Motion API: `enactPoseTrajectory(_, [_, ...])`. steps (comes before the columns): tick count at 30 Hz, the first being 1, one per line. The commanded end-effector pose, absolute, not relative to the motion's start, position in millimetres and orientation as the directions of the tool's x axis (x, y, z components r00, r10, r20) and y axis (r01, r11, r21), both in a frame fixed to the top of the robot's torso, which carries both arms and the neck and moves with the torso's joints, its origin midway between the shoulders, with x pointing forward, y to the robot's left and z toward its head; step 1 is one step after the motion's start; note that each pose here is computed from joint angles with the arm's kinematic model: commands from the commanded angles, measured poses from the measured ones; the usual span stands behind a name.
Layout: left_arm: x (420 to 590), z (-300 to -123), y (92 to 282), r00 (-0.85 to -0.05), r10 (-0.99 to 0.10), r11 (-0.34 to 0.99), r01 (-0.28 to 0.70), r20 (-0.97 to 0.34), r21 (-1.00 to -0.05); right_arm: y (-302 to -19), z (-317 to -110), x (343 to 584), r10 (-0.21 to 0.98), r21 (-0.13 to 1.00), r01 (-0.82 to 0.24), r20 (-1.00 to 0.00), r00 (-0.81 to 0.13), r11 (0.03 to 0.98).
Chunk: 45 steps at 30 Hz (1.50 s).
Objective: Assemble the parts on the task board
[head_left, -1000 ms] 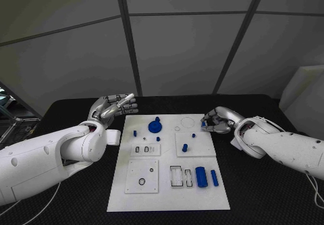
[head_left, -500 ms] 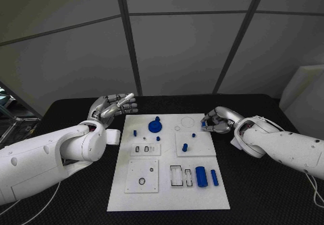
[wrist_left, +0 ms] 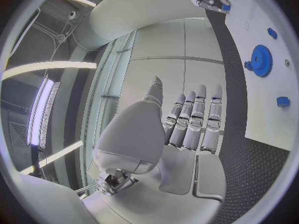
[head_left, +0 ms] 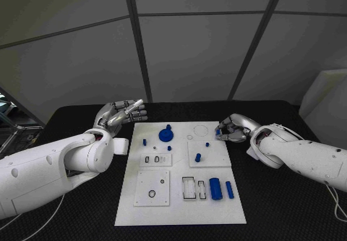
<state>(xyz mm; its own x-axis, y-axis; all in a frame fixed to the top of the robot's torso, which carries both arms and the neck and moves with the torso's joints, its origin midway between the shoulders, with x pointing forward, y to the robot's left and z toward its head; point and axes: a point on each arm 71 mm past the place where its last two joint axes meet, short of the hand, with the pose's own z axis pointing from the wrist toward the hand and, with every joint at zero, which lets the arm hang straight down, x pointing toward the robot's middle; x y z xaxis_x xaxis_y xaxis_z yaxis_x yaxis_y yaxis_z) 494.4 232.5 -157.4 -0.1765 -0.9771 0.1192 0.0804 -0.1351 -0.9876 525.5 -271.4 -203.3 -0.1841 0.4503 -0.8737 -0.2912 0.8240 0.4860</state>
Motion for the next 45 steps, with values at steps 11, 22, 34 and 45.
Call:
enactPoseTrajectory(11, [494.2, -156.1, 232.5, -0.184, -0.976, -0.134, 0.086, 0.116, -0.987, -260, -194, 515, 0.503, 0.536, -0.310, -0.844, -0.184, 0.785])
enactPoseTrajectory(22, [494.3, -156.6, 232.4, -0.178, -0.977, -0.130, 0.079, 0.114, -0.988, -212, -159, 496, 0.538, 0.557, -0.374, -0.827, -0.164, 0.742])
enactPoseTrajectory(34, [497.0, -157.7, 225.1, -0.190, -0.975, -0.135, 0.076, 0.119, -0.988, -122, -155, 479, 0.505, 0.560, -0.494, -0.825, -0.255, 0.665])
enactPoseTrajectory(45, [499.1, -158.6, 216.4, -0.202, -0.971, -0.140, 0.070, 0.124, -0.988, -71, -183, 464, 0.370, 0.504, -0.526, -0.862, -0.346, 0.685])
